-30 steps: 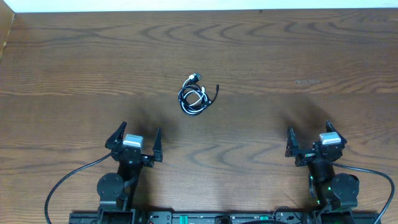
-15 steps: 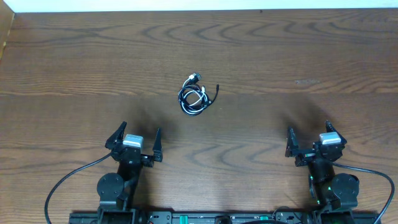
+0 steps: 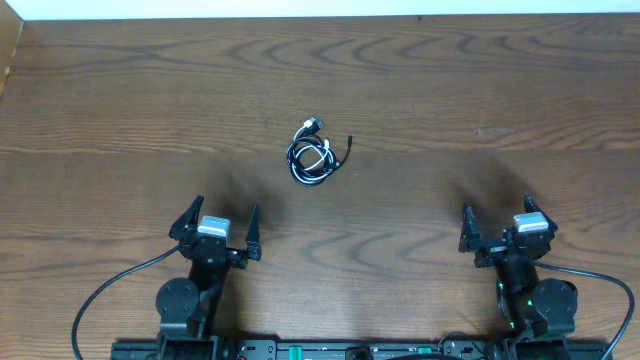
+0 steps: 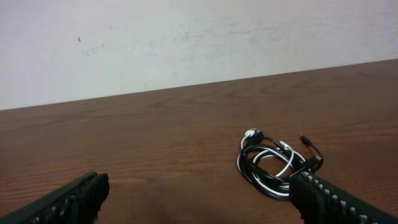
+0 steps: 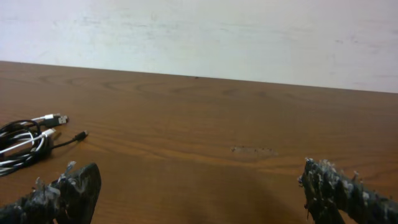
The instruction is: Untangle cables
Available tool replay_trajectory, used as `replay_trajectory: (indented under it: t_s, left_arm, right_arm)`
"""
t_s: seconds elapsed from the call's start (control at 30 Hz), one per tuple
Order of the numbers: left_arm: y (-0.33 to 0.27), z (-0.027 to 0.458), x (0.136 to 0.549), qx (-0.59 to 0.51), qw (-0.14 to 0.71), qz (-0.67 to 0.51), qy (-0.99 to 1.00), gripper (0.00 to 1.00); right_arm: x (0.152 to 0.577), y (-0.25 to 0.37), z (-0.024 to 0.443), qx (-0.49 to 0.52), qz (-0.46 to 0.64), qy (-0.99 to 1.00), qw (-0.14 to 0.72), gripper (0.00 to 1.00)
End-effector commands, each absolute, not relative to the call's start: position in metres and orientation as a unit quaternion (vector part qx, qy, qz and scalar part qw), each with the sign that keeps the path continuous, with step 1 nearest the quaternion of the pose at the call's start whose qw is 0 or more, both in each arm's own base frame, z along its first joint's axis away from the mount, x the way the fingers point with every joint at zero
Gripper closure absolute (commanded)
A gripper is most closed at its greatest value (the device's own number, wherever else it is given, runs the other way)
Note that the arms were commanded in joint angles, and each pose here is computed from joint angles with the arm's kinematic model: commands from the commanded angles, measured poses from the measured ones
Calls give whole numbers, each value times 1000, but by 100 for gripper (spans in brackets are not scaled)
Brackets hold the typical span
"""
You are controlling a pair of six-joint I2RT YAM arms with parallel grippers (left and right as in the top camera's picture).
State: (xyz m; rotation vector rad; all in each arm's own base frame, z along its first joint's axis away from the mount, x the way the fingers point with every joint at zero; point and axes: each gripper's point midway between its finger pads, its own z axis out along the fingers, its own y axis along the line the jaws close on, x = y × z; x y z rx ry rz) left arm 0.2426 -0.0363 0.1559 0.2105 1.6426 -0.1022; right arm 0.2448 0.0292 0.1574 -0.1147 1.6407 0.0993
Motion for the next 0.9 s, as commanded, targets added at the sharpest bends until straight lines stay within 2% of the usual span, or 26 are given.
replay_trajectory:
  t_s: [0.0,0.2,0.43,0.6,0.87]
  left_arm:
    - [-38,145,242,105,662,-42,741,2]
    - [-38,153,242,34,664,-107,739,2]
    - [-38,158,241,28,651,-111,750,2]
    - [-38,146,249,22,599,-110,793,2]
    - [-41,128,277,14,478,-110,871,2]
  right_arm:
    - [245,27,157,-51,39,731,680,1]
    - [245,28,173,-50,39,709,703,1]
    - [247,4,177,15,6,705,709,1]
    - [248,1,171,30,8,716,697,1]
    - [264,2,149,43,14,787,615,1]
